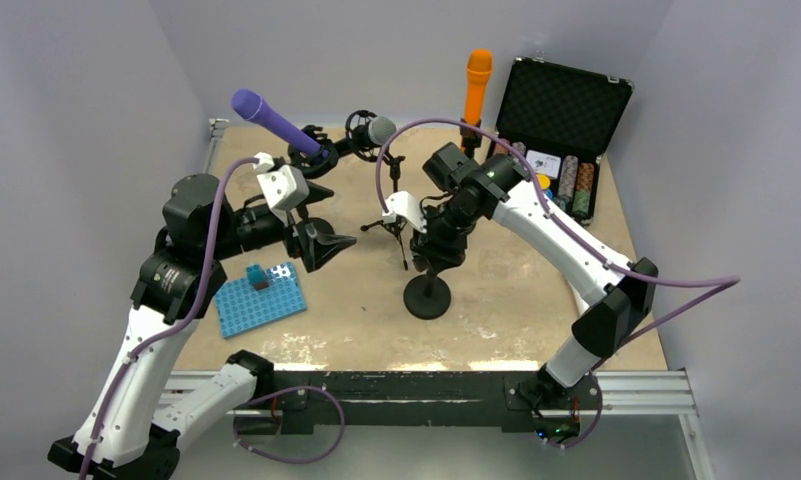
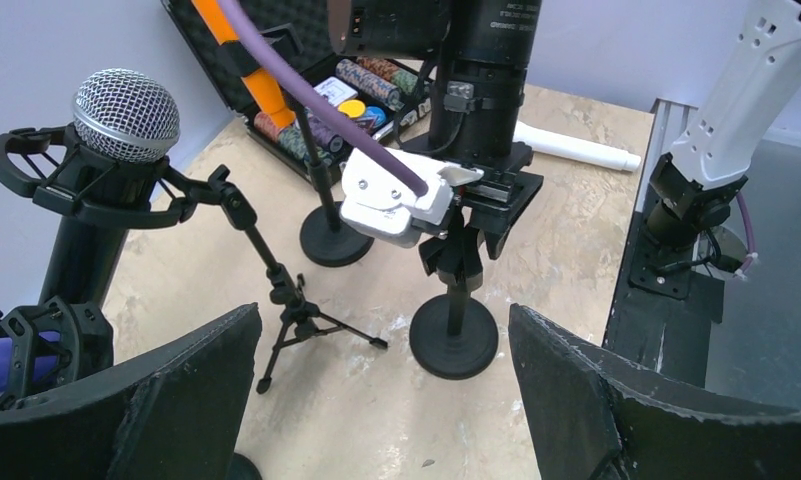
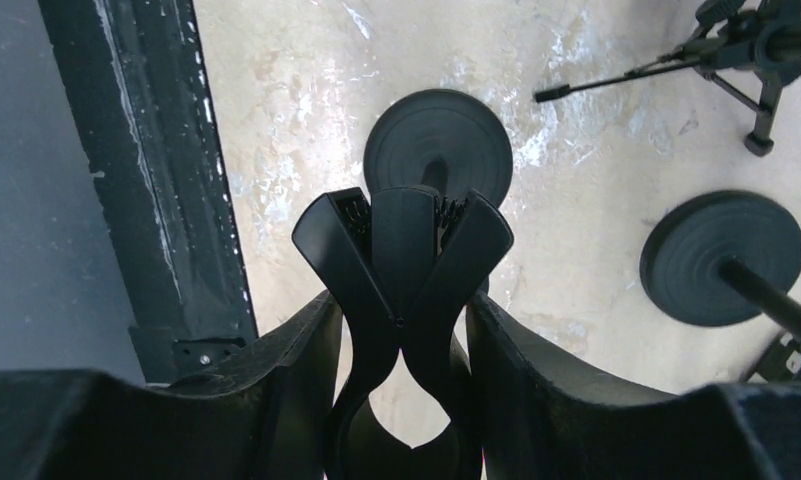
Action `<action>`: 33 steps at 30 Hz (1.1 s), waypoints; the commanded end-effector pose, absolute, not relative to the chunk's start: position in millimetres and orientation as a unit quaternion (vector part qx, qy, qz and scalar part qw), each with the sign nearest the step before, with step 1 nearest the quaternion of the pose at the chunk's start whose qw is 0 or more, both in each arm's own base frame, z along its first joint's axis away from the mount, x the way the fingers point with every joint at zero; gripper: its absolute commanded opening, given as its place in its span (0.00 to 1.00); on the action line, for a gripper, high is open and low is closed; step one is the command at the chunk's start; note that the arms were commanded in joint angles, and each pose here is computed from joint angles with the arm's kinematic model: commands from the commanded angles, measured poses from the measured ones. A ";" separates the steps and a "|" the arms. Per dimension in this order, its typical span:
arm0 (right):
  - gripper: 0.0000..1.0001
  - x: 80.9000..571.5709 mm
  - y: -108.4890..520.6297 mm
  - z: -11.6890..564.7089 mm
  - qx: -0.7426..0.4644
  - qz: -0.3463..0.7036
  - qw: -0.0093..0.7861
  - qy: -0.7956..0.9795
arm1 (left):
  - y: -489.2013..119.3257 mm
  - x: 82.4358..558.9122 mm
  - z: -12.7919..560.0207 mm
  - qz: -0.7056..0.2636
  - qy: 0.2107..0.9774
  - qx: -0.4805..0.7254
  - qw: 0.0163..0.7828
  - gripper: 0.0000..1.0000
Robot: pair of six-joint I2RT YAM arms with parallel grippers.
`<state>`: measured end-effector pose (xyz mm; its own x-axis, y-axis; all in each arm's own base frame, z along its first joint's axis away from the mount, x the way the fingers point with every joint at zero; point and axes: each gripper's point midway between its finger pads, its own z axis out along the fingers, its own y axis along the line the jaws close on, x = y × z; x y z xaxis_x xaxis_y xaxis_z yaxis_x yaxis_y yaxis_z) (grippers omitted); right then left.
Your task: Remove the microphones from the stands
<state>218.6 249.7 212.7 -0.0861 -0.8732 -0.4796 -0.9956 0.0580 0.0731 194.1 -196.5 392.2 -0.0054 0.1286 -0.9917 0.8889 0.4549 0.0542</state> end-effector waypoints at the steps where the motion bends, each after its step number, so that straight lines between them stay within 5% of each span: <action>1: 0.24 222.6 217.5 226.7 -0.645 0.131 0.188 0.729 | -197.1 192.7 398.2 -0.330 0.614 0.413 0.587 0.97; 10: 0.00 248.3 116.3 247.9 -0.489 0.098 0.212 0.841 | -202.0 194.9 402.9 -0.337 0.607 0.423 0.582 0.97; 22: 0.00 317.0 -15.3 268.2 -0.293 0.019 0.259 0.920 | -209.9 199.7 402.9 -0.360 0.608 0.417 0.572 0.97; 33: 0.00 369.7 -22.7 274.9 -0.221 0.062 0.304 0.925 | -211.3 202.3 402.7 -0.363 0.613 0.415 0.566 0.97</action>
